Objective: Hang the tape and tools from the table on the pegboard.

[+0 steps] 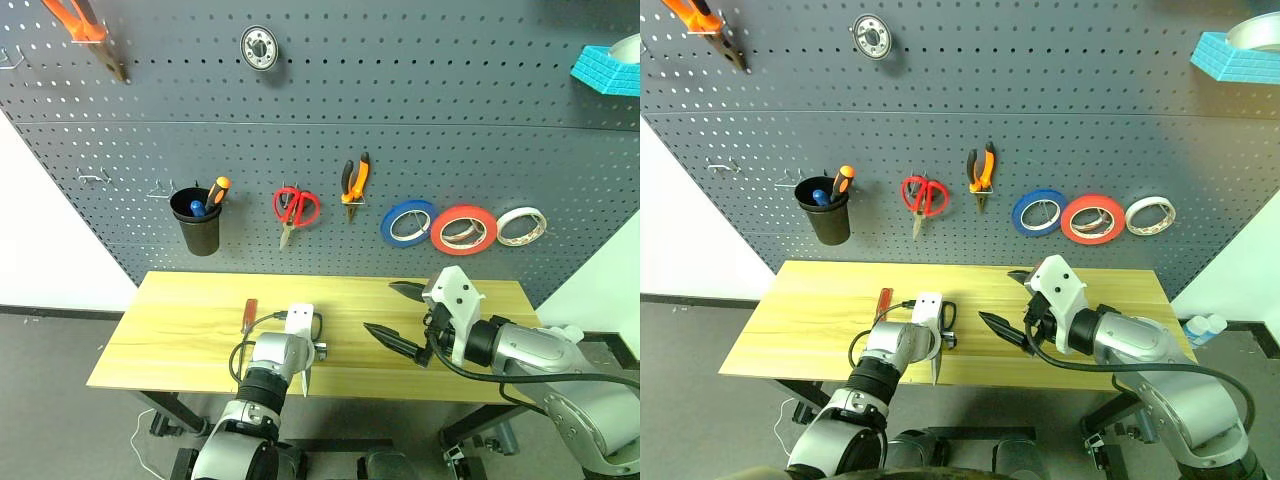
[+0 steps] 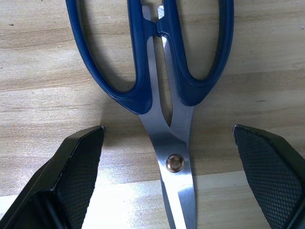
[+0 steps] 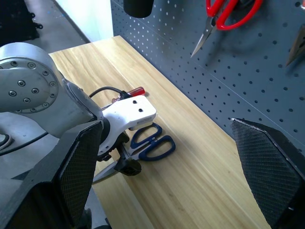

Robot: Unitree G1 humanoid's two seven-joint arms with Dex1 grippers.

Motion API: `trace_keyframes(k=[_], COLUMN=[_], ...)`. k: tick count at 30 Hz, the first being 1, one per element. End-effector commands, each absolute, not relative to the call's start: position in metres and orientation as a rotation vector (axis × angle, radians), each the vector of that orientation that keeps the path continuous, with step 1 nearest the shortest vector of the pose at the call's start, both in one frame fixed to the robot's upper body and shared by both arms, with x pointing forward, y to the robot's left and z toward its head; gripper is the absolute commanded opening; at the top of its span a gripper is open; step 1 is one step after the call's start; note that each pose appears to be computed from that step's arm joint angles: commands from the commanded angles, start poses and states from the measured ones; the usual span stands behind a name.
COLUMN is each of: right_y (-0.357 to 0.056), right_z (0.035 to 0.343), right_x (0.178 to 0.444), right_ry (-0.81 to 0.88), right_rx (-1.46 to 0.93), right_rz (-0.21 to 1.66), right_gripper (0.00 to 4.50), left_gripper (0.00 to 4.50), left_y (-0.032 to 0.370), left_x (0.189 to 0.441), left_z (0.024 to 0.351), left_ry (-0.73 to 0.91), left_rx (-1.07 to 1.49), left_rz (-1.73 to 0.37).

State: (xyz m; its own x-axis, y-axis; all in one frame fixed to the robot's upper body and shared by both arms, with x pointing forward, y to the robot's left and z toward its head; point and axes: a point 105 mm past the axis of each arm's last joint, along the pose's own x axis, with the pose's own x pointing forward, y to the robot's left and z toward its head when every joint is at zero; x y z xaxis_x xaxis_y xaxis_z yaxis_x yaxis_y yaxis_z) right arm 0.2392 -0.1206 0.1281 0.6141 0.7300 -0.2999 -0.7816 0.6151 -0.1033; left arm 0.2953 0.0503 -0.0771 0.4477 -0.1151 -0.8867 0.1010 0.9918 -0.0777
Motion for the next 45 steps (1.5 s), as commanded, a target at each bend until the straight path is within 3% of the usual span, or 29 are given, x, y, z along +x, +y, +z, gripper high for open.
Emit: trace_keyframes(k=[1, 15, 19, 28, 29, 45], right_y=[-0.118, -0.117, -0.117, -0.116, -0.116, -0.114], right_z=[0.139, 0.138, 0.137, 0.137, 0.137, 0.134], right_x=[0.238, 0.239, 0.239, 0.238, 0.238, 0.241], right_ry=[0.187, 0.185, 0.186, 0.186, 0.186, 0.185], right_rx=[-0.257, -0.253, -0.252, -0.25, -0.249, -0.244], right_rz=[0.883, 0.87, 0.867, 0.86, 0.859, 0.855], right_gripper=[4.49, 4.49, 4.5, 4.5, 4.5, 4.5], left_gripper=[4.5, 4.5, 3.62, 0.7, 0.58, 0.58], left_y=[0.025, 0.035, 0.036, 0.035, 0.035, 0.041], left_x=[0.286, 0.276, 0.274, 0.272, 0.272, 0.288], left_z=[-0.078, -0.09, -0.09, -0.09, -0.09, -0.082], left_ry=[1.131, 1.246, 1.263, 1.272, 1.272, 1.175], left_rx=[-0.096, -0.096, -0.099, -0.105, -0.106, -0.076], left_rz=[-0.169, -0.078, -0.071, -0.075, -0.076, -0.097])
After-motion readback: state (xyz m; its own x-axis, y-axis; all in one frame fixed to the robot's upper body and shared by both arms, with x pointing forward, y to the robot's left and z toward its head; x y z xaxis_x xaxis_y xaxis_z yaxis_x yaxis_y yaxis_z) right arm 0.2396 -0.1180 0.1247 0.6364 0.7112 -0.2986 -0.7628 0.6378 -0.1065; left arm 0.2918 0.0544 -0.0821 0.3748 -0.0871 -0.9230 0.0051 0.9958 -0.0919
